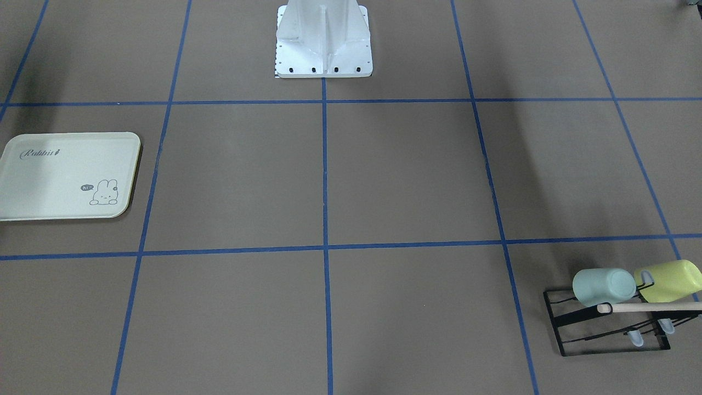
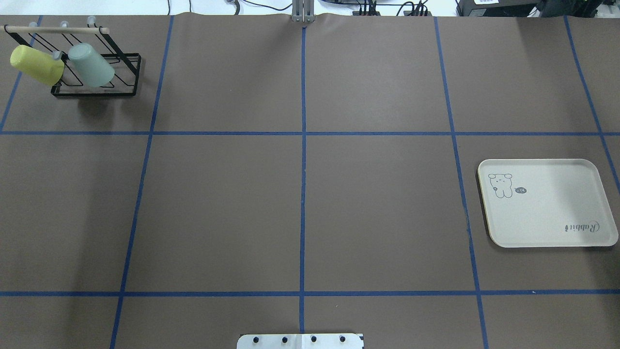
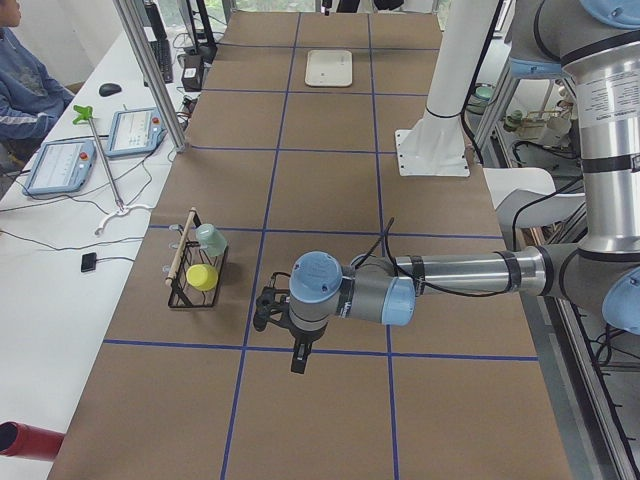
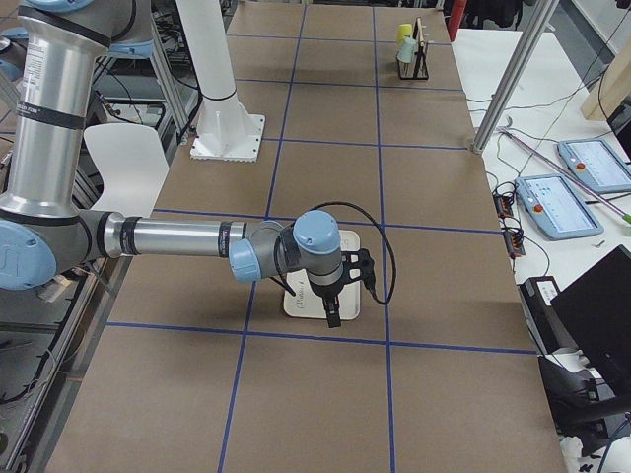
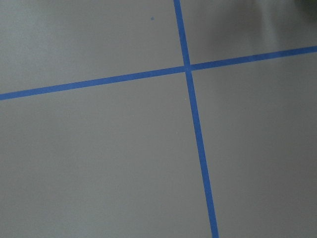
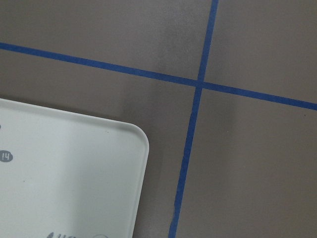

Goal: Left arm grabs green cup and hands to right arm on tray

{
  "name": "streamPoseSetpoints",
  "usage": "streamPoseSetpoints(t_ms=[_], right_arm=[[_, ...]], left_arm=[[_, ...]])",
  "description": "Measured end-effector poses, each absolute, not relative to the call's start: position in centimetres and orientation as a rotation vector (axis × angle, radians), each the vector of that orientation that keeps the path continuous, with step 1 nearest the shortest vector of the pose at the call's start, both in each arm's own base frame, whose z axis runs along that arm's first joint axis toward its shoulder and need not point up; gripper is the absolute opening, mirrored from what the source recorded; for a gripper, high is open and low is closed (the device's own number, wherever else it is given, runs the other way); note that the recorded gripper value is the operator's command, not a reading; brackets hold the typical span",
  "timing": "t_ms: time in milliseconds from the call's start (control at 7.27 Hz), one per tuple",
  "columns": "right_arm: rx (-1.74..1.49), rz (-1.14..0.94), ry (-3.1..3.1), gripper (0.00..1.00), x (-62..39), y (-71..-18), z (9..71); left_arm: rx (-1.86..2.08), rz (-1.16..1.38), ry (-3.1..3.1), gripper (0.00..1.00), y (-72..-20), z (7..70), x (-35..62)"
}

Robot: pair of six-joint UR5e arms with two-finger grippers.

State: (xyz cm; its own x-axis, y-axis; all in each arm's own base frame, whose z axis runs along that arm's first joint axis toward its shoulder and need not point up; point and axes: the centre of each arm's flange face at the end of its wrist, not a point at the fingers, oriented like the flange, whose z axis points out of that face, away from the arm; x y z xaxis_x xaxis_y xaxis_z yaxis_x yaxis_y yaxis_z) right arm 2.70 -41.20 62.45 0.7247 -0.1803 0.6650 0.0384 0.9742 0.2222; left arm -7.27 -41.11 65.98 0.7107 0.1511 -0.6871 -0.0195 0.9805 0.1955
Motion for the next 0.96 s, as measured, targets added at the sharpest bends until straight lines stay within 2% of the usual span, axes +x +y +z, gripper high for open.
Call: streamPoseSetpoints(t_ms=[688, 962], right_arm=[[0.203, -0.103, -0.756, 0.99, 2.7, -41.4, 62.0], [0.222, -0.077, -0.768, 1.00, 2.0, -42.3, 60.8]], left_arm=[[0.301, 0.138, 0.763, 1.00, -42.5, 63.8, -7.3], [0.489, 0.207, 0.728, 1.00, -46.9, 60.6, -7.5]])
